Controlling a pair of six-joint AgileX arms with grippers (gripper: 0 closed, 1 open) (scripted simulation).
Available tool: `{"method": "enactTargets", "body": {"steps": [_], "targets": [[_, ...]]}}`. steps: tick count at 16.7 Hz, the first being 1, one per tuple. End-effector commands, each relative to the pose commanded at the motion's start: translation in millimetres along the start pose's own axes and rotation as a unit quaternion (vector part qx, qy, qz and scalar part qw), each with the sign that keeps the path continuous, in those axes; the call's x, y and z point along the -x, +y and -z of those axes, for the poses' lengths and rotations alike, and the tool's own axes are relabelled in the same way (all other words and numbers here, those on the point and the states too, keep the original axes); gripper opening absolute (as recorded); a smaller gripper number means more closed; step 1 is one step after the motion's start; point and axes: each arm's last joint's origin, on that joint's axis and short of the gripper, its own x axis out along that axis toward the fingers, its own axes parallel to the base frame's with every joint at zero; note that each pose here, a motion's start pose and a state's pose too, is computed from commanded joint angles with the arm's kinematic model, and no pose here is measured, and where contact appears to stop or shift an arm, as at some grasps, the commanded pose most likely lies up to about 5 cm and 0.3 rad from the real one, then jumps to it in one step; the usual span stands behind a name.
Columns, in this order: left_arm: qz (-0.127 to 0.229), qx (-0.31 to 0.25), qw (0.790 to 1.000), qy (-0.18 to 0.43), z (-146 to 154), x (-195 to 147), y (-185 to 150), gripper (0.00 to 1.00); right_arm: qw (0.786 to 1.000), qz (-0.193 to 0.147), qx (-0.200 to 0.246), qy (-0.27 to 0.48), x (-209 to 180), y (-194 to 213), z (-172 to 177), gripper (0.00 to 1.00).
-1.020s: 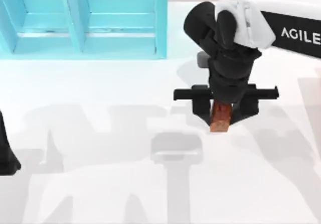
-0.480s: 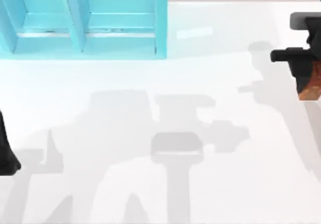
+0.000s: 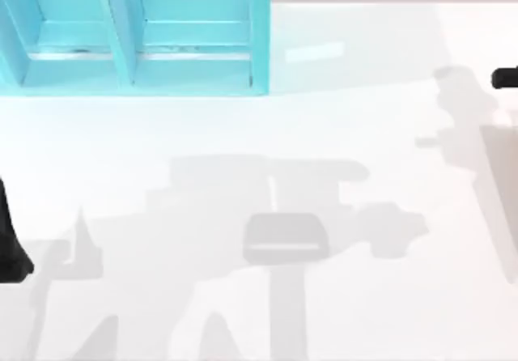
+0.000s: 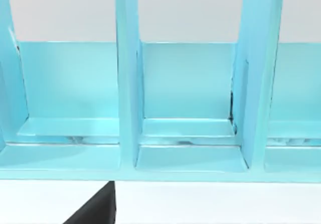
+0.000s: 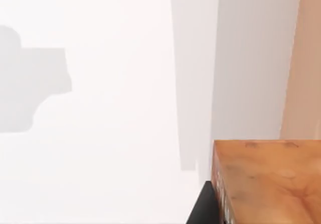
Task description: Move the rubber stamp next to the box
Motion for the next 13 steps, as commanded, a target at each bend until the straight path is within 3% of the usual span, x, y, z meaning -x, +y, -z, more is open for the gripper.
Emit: {"method": "enactTargets", "body": {"steps": [4, 7, 13], "targets": [[0.0, 0.0, 1.0, 0.0, 0, 0, 0, 1.0, 1.0, -0.003, 0.008, -0.019, -4, 17, 0, 0.0], [0.0, 0.0, 1.0, 0.0, 0, 0, 0, 1.0, 1.0, 0.007, 0.012, 0.002, -28, 29, 3, 0.0], [0.0, 0.0, 1.0, 0.0, 0, 0, 0, 1.0, 1.0, 0.006, 0.004, 0.008, -62, 6, 2, 0.0]]}}
